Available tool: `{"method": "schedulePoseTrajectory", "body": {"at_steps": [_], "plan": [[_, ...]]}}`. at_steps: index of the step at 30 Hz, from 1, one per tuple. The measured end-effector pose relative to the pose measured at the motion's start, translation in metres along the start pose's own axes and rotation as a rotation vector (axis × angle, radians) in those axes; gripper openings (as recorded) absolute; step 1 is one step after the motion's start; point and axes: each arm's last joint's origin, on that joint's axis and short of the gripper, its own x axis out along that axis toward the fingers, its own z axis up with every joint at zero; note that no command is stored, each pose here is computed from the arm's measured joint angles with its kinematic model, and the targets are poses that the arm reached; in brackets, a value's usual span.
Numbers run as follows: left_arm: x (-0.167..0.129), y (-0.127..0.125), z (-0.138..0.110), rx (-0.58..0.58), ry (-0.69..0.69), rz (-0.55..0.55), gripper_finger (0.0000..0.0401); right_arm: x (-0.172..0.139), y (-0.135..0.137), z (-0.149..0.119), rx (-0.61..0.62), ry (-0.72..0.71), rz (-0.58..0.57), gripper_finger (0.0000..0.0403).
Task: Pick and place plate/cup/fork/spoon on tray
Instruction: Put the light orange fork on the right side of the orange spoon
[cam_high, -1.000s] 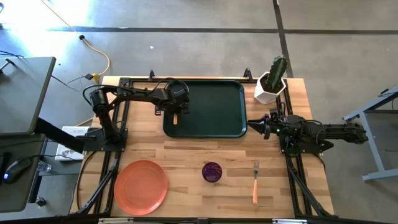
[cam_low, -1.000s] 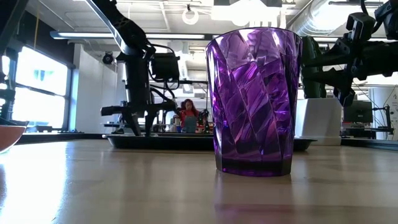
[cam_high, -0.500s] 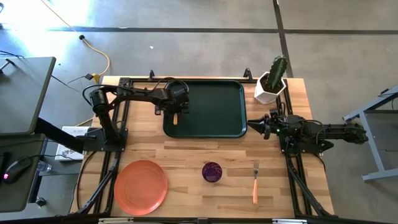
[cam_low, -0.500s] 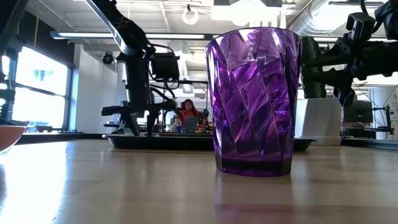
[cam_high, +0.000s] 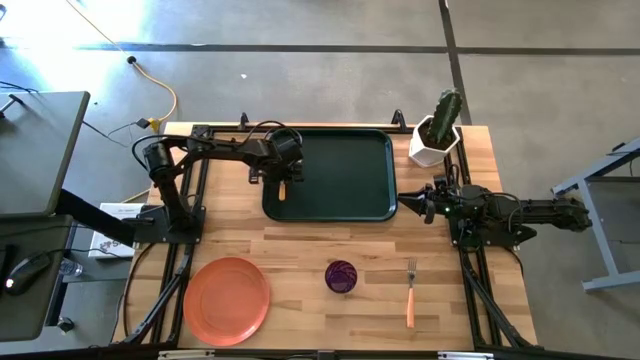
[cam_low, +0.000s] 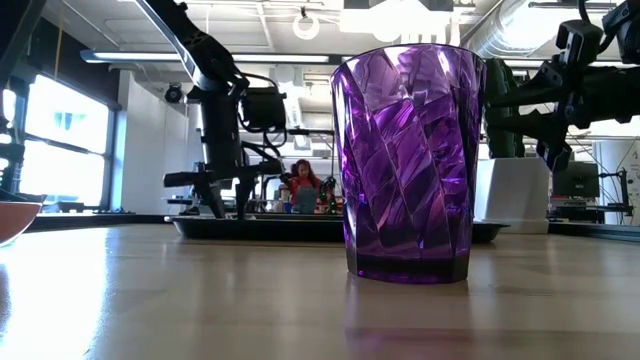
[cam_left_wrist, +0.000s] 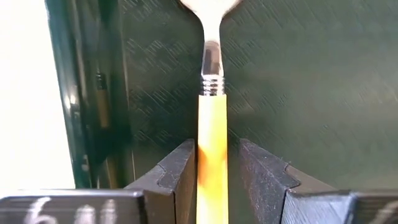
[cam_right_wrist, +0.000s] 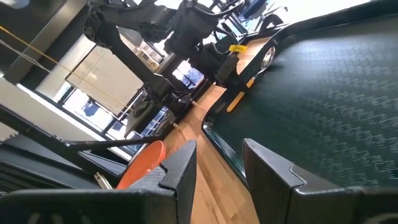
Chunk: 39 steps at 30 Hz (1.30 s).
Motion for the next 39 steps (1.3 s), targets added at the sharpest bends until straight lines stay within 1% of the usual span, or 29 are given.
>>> {"method": "schedulePoseTrajectory", "body": {"at_steps": [4, 8, 13, 16, 20, 23, 26, 29, 32, 34, 39], "plan": [[-0.002, 0.0, 0.0, 0.038, 0.008, -0.007, 0.0113, 0.0, 0.002, 0.002, 0.002, 0.011, 0.017, 0.0122], [-0.012, 0.001, 0.002, 0.065, -0.01, -0.032, 0.0113, -0.003, 0.013, 0.012, 0.0, -0.014, 0.052, 0.0122], [-0.034, 0.003, 0.007, 0.1, -0.052, -0.086, 0.0113, -0.008, 0.027, 0.026, -0.022, -0.026, 0.063, 0.0122], [-0.05, 0.006, 0.01, 0.115, -0.086, -0.13, 0.0113, -0.013, 0.035, 0.035, -0.026, -0.003, 0.055, 0.0122], [-0.075, 0.01, 0.014, 0.149, -0.145, -0.199, 0.0113, -0.024, 0.051, 0.051, 0.018, 0.043, 0.083, 0.0122], [-0.095, 0.014, 0.015, 0.176, -0.199, -0.261, 0.0113, -0.034, 0.065, 0.064, 0.109, 0.106, 0.105, 0.0122], [-0.114, 0.016, 0.014, 0.206, -0.26, -0.335, 0.0113, -0.04, 0.079, 0.076, 0.26, 0.183, 0.127, 0.0122], [-0.133, 0.017, 0.014, 0.239, -0.33, -0.416, 0.0113, -0.04, 0.092, 0.084, 0.405, 0.263, 0.141, 0.0122], [-0.149, 0.019, 0.013, 0.267, -0.389, -0.484, 0.0113, -0.031, 0.103, 0.088, 0.505, 0.352, 0.13, 0.0122], [-0.158, 0.022, 0.012, 0.278, -0.416, -0.514, 0.0113, -0.021, 0.111, 0.087, 0.56, 0.44, 0.106, 0.0122], [-0.172, 0.027, 0.01, 0.317, -0.467, -0.551, 0.0113, 0.008, 0.126, 0.07, 0.638, 0.674, -0.013, 0.0122]]}}
